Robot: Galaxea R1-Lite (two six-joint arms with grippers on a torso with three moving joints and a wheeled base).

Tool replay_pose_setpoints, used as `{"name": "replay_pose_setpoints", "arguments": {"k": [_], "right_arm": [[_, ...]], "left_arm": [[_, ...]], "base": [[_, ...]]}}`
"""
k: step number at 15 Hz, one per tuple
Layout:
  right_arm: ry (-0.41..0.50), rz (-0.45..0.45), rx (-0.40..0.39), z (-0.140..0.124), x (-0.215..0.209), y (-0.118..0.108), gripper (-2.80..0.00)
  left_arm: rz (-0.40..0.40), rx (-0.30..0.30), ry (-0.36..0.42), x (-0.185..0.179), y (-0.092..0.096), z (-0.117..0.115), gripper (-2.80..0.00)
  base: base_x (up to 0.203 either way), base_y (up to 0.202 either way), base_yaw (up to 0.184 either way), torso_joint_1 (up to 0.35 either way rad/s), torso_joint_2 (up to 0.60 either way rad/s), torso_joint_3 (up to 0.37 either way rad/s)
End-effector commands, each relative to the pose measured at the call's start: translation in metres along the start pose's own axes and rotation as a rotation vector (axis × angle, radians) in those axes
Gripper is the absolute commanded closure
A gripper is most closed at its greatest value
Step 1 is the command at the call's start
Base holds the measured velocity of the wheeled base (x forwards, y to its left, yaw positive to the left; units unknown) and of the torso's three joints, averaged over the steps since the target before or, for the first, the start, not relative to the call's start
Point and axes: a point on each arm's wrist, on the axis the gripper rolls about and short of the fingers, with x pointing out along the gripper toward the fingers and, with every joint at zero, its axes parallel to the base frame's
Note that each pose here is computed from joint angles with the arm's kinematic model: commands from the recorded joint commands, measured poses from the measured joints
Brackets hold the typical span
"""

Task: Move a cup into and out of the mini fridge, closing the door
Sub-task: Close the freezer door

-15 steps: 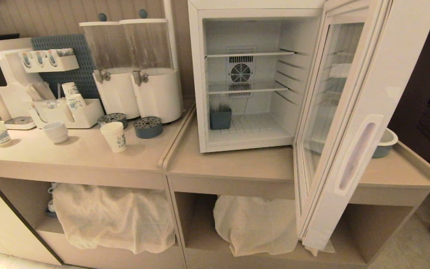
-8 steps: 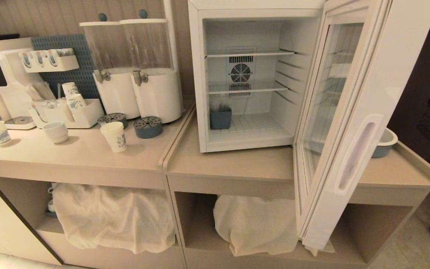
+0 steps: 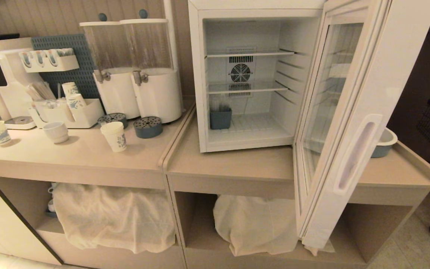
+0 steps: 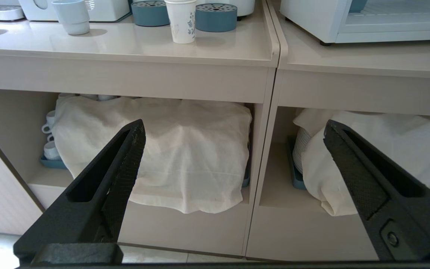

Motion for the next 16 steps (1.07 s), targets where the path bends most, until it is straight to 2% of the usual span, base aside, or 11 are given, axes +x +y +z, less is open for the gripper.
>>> {"name": "replay_pose_setpoints", "arguments": {"k": [1, 4, 8, 10, 11, 13, 16], "right_arm": [[0.063, 0.023, 0.015, 0.025, 0.024, -0.004, -2.80], [0.085, 0.077, 0.035, 0.032, 0.032, -0.007, -2.80], [0.163, 0.302, 0.131, 0.032, 0.044, -0.016, -2.80], [0.192, 0.343, 0.162, 0.033, 0.051, -0.018, -2.80], [0.198, 0.353, 0.173, 0.032, 0.052, -0.019, 0.00], [0.227, 0.326, 0.220, 0.033, 0.062, -0.016, 0.00], [0.267, 0.289, 0.231, 0.038, 0.098, -0.006, 0.00]], "left_arm": [[0.000, 0.000, 0.017, 0.001, 0.000, -0.005, -2.80], [0.000, 0.000, 0.016, 0.001, 0.000, -0.005, -2.80], [0.000, 0.000, 0.016, 0.001, 0.000, -0.005, -2.80], [0.000, 0.000, 0.016, 0.001, 0.000, -0.005, -2.80], [0.000, 0.000, 0.016, 0.001, 0.000, -0.005, -2.80], [0.000, 0.000, 0.016, 0.001, 0.000, -0.005, -2.80], [0.000, 0.000, 0.016, 0.001, 0.000, -0.005, -2.80]], "base": [[0.000, 0.000, 0.000, 0.000, 0.00, 0.000], [0.000, 0.000, 0.000, 0.000, 0.00, 0.000], [0.000, 0.000, 0.000, 0.000, 0.00, 0.000], [0.000, 0.000, 0.000, 0.000, 0.00, 0.000], [0.000, 0.000, 0.000, 0.000, 0.00, 0.000], [0.000, 0.000, 0.000, 0.000, 0.00, 0.000], [0.000, 0.000, 0.000, 0.000, 0.00, 0.000]]}}
